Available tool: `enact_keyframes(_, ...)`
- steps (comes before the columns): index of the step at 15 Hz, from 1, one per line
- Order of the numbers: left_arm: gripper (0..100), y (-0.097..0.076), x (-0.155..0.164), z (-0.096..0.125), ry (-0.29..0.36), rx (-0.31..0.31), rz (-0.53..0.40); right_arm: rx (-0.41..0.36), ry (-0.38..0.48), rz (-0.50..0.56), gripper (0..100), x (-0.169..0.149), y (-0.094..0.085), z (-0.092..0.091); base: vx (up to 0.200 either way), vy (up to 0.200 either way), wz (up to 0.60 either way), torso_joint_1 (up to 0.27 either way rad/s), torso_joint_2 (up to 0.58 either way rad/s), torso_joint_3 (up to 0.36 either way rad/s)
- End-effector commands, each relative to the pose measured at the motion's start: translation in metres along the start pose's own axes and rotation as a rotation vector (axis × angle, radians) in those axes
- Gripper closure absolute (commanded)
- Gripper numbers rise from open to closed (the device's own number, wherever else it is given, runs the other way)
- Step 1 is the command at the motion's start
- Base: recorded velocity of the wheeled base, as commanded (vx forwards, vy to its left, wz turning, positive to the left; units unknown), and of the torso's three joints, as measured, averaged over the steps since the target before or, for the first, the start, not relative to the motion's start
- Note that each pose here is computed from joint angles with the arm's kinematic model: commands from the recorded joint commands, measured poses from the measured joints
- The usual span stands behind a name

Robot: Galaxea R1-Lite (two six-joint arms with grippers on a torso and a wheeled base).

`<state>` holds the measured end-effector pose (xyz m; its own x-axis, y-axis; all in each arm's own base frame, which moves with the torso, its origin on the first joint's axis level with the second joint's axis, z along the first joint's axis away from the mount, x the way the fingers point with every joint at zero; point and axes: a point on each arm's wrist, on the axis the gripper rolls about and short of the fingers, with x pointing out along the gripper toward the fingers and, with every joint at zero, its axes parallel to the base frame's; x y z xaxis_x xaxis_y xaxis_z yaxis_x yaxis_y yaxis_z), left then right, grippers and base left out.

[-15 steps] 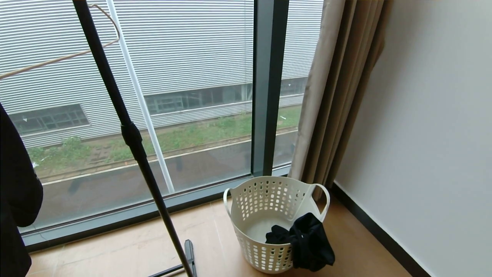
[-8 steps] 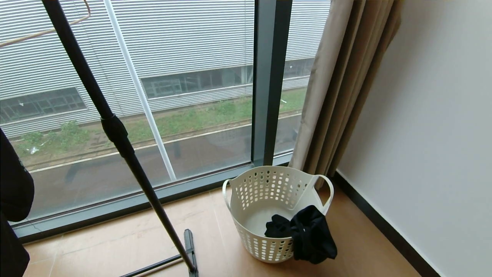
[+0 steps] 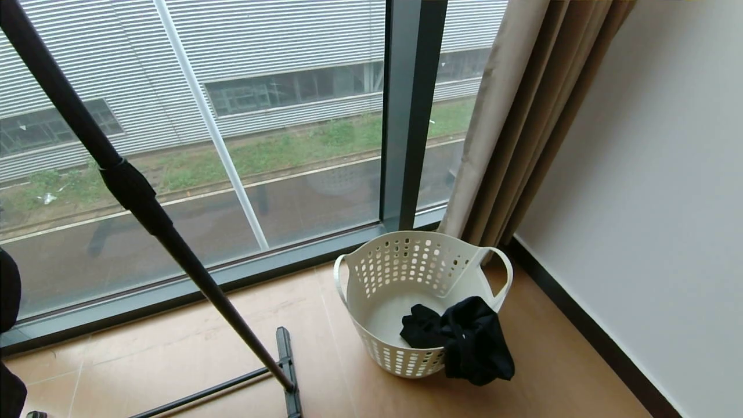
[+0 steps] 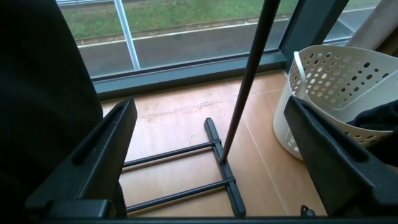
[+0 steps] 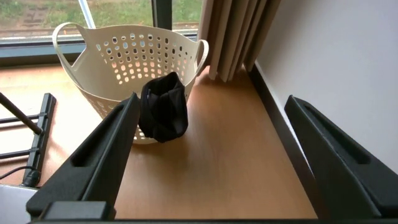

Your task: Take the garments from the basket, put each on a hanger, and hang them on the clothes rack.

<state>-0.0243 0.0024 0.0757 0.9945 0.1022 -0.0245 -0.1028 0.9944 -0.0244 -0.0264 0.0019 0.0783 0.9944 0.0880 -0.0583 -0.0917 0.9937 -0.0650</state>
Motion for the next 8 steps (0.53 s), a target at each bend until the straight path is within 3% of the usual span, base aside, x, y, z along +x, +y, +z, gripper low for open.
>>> enact_keyframes(1,0,0.0,0.0001,0.0,0.001,0.0,0.0,0.0,0.0,0.001,0,0.0,0.0,0.0,0.0,0.0,0.0,0.007,0.0,-0.203)
enact_keyframes(8,0,0.0,0.0001,0.0,0.001,0.0,0.0,0.0,0.001,0.001,0,0.0001,0.0,0.0001,0.0,0.0,0.0,0.003,0.0,-0.2)
